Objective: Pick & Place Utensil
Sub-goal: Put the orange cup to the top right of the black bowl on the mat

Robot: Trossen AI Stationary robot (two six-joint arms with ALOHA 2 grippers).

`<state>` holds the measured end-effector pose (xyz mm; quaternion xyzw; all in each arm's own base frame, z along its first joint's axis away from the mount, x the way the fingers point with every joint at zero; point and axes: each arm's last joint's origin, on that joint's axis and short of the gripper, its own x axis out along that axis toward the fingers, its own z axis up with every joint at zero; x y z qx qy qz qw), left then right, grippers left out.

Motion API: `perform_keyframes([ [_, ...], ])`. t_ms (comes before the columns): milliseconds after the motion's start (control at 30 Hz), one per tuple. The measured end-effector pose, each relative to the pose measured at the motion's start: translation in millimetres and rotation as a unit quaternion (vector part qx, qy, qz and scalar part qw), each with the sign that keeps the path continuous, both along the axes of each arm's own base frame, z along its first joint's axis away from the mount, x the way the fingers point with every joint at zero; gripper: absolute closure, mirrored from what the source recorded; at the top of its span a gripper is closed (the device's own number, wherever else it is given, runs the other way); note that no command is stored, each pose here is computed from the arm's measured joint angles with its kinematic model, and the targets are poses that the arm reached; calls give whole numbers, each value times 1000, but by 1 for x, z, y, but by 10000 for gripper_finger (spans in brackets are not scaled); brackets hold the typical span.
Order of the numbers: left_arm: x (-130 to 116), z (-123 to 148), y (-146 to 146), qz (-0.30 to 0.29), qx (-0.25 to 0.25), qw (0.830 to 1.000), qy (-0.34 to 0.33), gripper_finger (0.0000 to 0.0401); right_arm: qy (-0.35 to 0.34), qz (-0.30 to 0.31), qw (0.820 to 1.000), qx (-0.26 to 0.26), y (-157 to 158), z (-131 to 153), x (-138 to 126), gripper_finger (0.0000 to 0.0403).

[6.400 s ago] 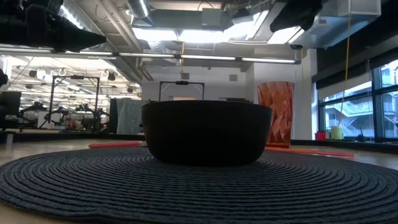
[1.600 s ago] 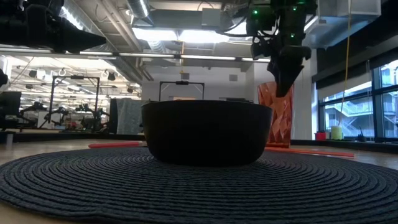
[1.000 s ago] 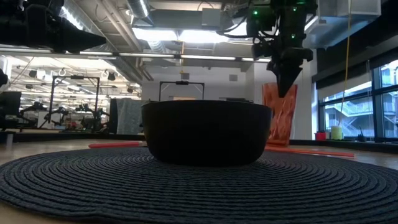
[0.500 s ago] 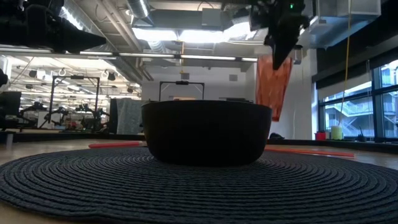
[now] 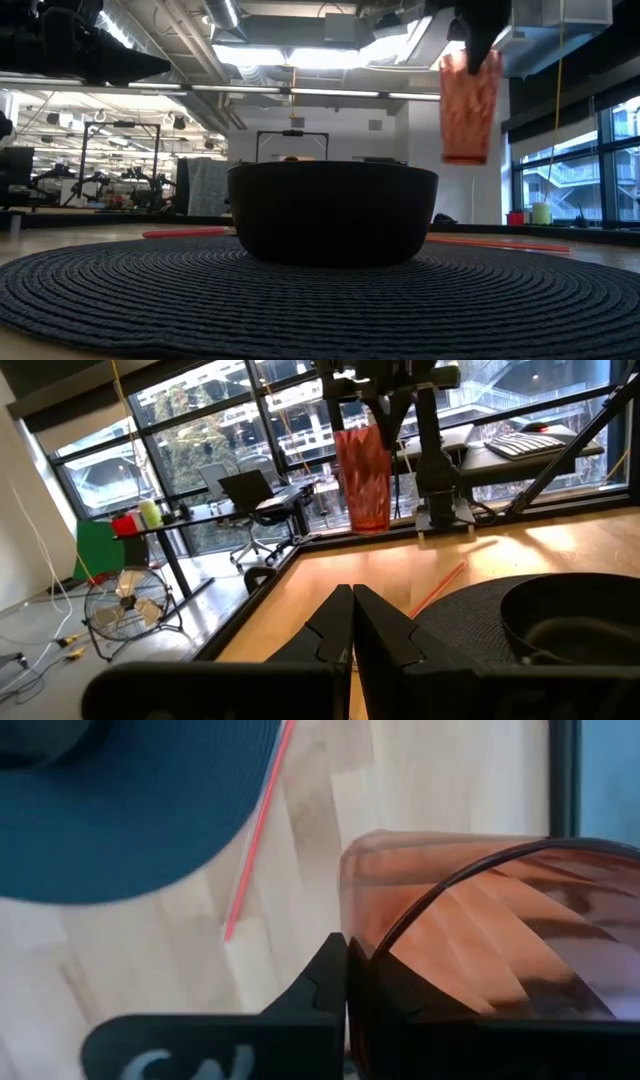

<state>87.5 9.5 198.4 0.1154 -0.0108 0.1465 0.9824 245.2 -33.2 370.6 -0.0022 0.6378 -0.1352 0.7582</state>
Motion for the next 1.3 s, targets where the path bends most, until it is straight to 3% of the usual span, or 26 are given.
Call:
perform_keyframes([
  [933,0,0,0,0,-5,1000,-1,397,-13,39,999,33,58,-1,2,394],
  [1300,0,0,0,0,-5,1000,0,397,-27,41,996,71,75,-1,2,393],
])
